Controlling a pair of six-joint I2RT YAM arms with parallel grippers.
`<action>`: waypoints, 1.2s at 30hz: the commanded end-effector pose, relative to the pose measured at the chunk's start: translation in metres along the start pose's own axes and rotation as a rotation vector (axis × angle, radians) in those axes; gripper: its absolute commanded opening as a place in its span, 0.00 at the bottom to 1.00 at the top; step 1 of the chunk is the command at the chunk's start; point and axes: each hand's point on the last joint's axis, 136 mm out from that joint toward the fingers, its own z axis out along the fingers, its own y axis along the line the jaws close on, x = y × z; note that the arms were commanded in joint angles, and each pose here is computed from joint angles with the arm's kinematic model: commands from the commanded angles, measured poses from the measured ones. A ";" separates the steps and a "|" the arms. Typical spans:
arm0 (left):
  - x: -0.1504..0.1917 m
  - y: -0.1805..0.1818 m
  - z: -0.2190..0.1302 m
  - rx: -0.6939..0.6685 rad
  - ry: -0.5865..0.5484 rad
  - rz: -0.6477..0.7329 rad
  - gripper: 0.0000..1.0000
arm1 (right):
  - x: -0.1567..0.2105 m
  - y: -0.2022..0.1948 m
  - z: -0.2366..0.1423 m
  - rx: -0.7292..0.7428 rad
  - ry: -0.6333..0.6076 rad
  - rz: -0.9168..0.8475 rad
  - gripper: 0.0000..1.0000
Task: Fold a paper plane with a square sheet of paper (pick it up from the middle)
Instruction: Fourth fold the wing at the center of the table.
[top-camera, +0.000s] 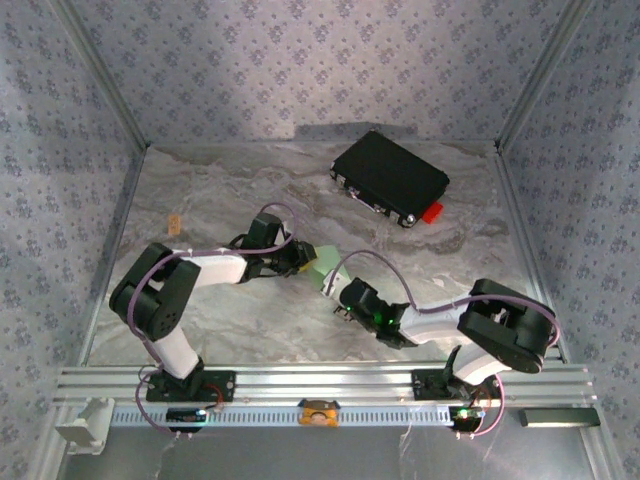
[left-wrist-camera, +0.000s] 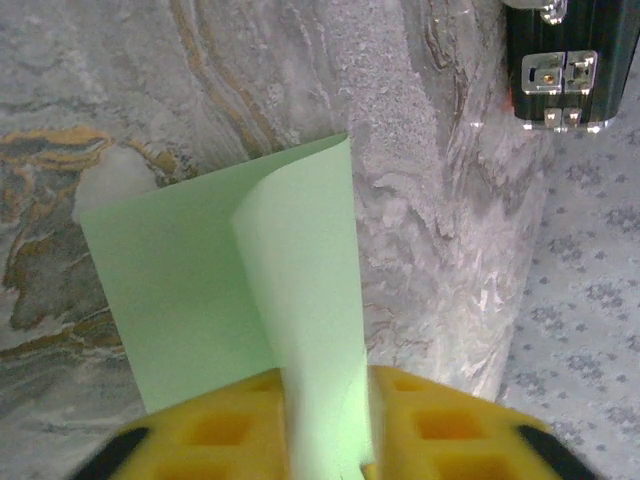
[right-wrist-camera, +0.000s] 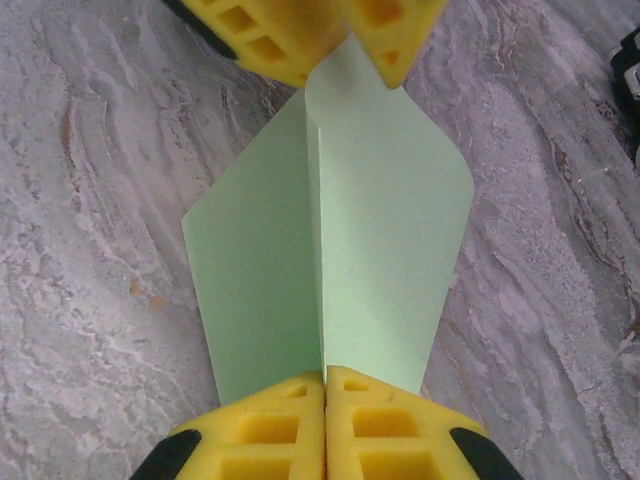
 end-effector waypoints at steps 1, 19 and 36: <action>-0.006 -0.020 -0.011 0.024 -0.034 0.043 0.37 | -0.001 0.004 0.000 -0.035 0.000 0.068 0.08; -0.009 -0.019 -0.012 -0.011 -0.036 0.035 0.67 | -0.007 -0.002 0.005 -0.038 -0.039 0.221 0.07; -0.006 -0.007 0.006 -0.074 0.041 -0.004 0.19 | -0.005 -0.003 -0.002 -0.036 -0.016 0.171 0.14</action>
